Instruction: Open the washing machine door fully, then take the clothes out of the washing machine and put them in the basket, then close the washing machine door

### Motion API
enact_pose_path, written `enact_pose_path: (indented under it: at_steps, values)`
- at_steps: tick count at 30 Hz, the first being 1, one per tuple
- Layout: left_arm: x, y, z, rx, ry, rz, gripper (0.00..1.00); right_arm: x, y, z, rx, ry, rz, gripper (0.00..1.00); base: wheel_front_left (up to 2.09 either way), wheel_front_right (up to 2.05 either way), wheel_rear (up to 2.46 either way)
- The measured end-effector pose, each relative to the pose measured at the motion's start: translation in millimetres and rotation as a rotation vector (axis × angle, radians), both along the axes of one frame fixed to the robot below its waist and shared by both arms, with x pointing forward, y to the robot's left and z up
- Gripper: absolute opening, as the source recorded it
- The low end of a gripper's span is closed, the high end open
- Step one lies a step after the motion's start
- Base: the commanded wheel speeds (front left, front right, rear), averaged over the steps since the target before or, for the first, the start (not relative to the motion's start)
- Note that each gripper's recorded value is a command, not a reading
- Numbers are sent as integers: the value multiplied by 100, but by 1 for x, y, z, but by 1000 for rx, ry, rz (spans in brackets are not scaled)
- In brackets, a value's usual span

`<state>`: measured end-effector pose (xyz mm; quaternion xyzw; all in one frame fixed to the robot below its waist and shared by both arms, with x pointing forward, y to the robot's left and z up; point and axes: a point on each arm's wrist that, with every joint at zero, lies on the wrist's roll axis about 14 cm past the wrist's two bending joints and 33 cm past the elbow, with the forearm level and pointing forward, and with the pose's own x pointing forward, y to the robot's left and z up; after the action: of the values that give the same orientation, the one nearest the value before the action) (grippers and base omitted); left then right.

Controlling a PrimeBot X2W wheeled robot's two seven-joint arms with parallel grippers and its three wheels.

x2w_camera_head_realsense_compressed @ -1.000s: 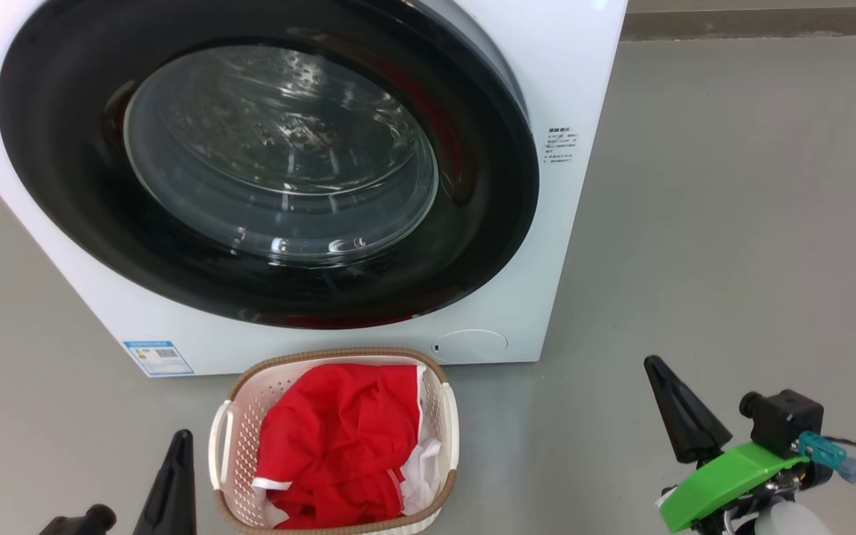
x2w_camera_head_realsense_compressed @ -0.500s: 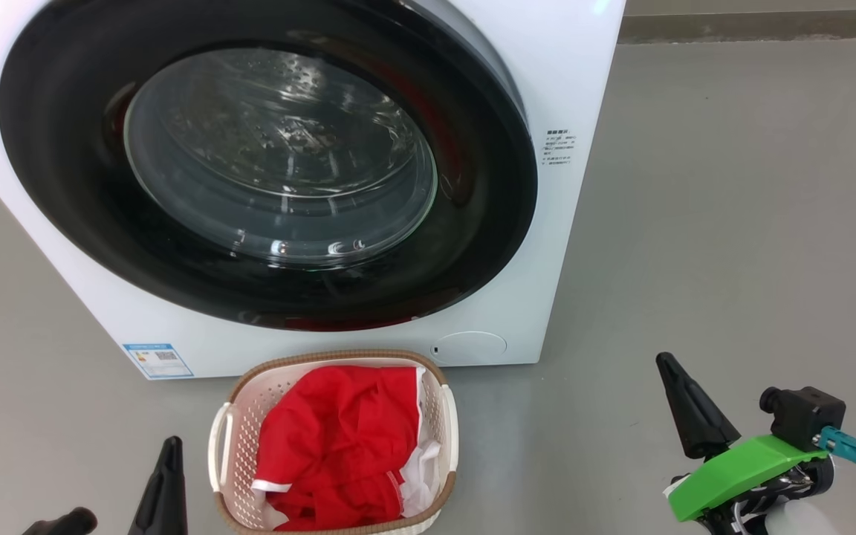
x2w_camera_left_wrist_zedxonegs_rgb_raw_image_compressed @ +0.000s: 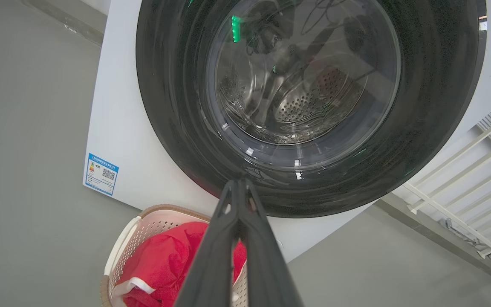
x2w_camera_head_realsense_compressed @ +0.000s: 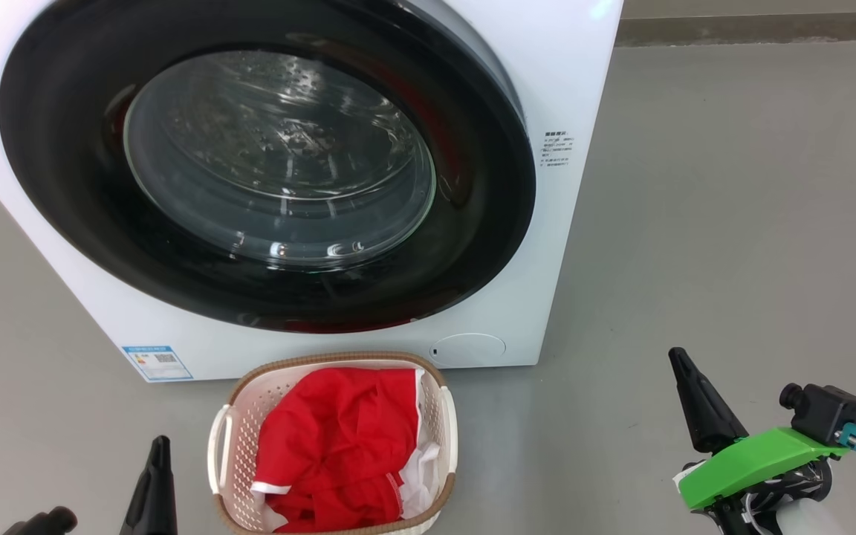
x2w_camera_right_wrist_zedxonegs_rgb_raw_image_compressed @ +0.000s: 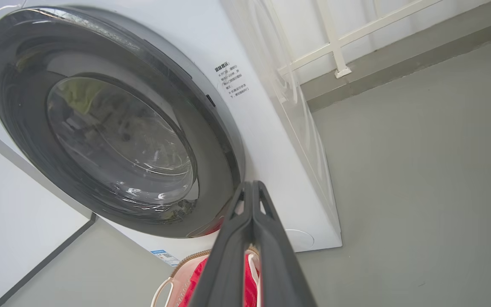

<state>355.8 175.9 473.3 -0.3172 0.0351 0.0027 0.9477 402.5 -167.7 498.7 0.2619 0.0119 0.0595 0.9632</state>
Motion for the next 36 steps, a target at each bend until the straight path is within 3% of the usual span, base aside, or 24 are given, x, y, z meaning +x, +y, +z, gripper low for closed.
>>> enact_pose_path:
  at_steps: [36]
  values:
    - [5, 7, -5, -345, 56, 48, 0, -4, -18, -5, 387, 78, -88, 0, 0, 0, 0]
